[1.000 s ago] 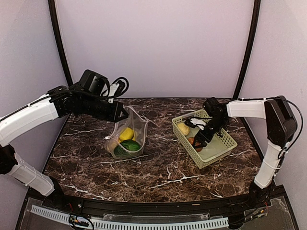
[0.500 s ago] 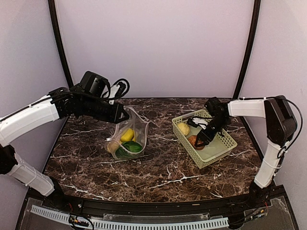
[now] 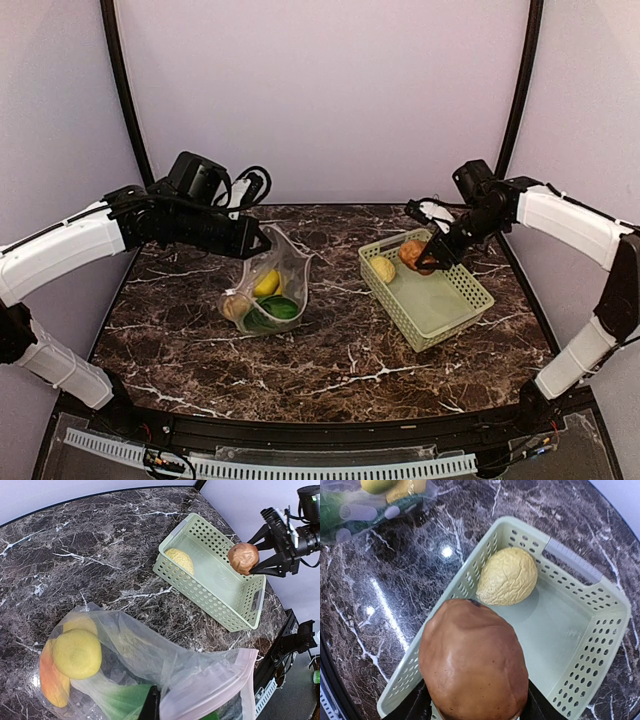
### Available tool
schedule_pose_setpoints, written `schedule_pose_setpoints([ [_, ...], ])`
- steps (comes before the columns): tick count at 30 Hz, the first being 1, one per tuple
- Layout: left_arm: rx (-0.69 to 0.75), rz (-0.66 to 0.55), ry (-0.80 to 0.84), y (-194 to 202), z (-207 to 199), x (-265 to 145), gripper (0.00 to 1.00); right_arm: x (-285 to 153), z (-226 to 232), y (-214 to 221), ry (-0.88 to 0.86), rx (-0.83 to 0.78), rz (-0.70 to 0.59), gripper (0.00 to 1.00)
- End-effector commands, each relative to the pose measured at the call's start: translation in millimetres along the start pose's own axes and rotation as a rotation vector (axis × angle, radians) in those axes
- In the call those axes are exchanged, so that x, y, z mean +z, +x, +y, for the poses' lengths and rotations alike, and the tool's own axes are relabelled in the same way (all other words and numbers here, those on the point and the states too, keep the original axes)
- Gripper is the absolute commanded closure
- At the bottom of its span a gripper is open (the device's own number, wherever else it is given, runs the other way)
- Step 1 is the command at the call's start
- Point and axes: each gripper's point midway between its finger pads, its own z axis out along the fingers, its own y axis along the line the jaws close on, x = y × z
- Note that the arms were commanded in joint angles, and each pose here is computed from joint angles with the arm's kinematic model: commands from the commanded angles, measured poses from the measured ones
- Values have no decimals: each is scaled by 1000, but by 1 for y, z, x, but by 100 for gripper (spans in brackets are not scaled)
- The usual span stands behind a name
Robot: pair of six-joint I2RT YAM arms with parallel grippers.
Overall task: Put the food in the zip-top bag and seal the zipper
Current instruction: Pick up the fake vegetable from the bin, then place the fake vegetable in the zipper food storage bag.
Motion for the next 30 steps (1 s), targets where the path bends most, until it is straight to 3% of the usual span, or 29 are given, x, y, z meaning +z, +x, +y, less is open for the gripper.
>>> schedule_pose_setpoints([
  [1,-7,-29,22,-2,-3,-5,99,-39,24,-29,-18,-43,-94,60],
  [11,-29,-42,39,0,-4,-4,99,-110,152,-101,-267,-378,-353,61],
  [16,-36,-48,39,-1,-4,-5,99,-106,193,-114,-377,-475,-327,60],
  [30,-49,-56,82,-20,-20,-20,99,-84,286,-158,-399,-798,-350,60],
])
